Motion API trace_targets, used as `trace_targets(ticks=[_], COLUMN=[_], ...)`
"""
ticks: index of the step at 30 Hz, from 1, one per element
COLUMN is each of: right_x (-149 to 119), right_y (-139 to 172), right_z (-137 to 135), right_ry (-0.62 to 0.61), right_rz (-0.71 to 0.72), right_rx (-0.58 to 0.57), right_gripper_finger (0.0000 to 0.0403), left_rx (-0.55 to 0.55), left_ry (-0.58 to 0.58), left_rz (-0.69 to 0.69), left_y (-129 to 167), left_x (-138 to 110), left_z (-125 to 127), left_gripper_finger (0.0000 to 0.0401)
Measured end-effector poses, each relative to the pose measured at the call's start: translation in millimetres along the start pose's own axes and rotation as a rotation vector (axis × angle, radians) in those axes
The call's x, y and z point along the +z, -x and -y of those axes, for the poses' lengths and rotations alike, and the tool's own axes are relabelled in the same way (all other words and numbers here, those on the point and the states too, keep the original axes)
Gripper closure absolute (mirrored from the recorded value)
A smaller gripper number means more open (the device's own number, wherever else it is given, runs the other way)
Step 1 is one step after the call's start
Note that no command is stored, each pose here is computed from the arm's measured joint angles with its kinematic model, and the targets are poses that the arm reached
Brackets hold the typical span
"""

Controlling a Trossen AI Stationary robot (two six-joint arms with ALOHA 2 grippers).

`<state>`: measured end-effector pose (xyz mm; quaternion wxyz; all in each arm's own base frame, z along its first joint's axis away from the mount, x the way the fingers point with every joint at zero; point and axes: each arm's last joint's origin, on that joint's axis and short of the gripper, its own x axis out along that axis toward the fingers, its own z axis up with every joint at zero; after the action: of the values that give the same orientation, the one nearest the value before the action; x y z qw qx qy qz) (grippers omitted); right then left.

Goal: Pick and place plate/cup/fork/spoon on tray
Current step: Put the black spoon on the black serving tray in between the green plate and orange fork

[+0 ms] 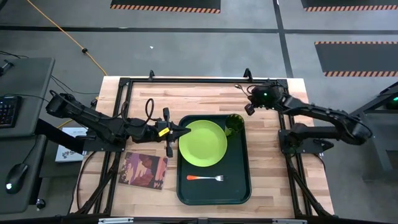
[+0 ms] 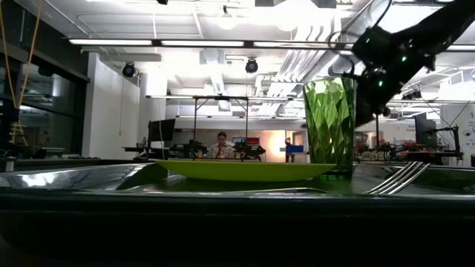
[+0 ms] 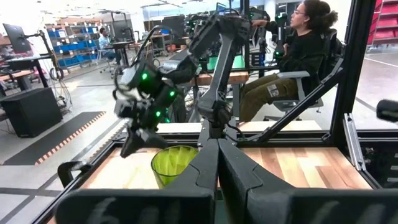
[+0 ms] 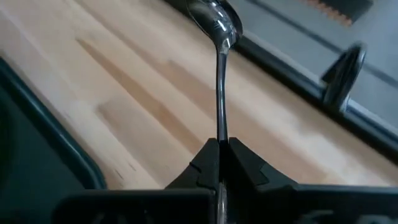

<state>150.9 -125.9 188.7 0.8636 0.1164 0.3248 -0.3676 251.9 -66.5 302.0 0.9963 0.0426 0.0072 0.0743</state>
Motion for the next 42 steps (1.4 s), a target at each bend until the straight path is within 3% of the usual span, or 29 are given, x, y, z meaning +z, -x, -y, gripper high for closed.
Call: trace_targets(ticks=[10,20,34,42], right_x=[14,33,44,43], right_y=[48,69,56,53], right_z=[-12,-46,-123,-141], right_ry=[-0.038,-0.040,0.017,-0.005], right_rz=[0.243,0.514,0.751,0.812], right_rx=[0.105,0.334,0.678,0.822], right_gripper_finger=[0.0402,0.0403,0.0403,0.0403], left_rx=[0.000,0.004,0.081,0.097], left_ry=[0.000,0.001,-0.056,-0.103], left_rz=[0.000,0.001,-0.028,0.022], left_y=[0,0,-14,-34], left_x=[0,0,-8,-26], left_z=[0,0,-14,-25], left_gripper_finger=[0.0401,0.0401,0.0401,0.0387])
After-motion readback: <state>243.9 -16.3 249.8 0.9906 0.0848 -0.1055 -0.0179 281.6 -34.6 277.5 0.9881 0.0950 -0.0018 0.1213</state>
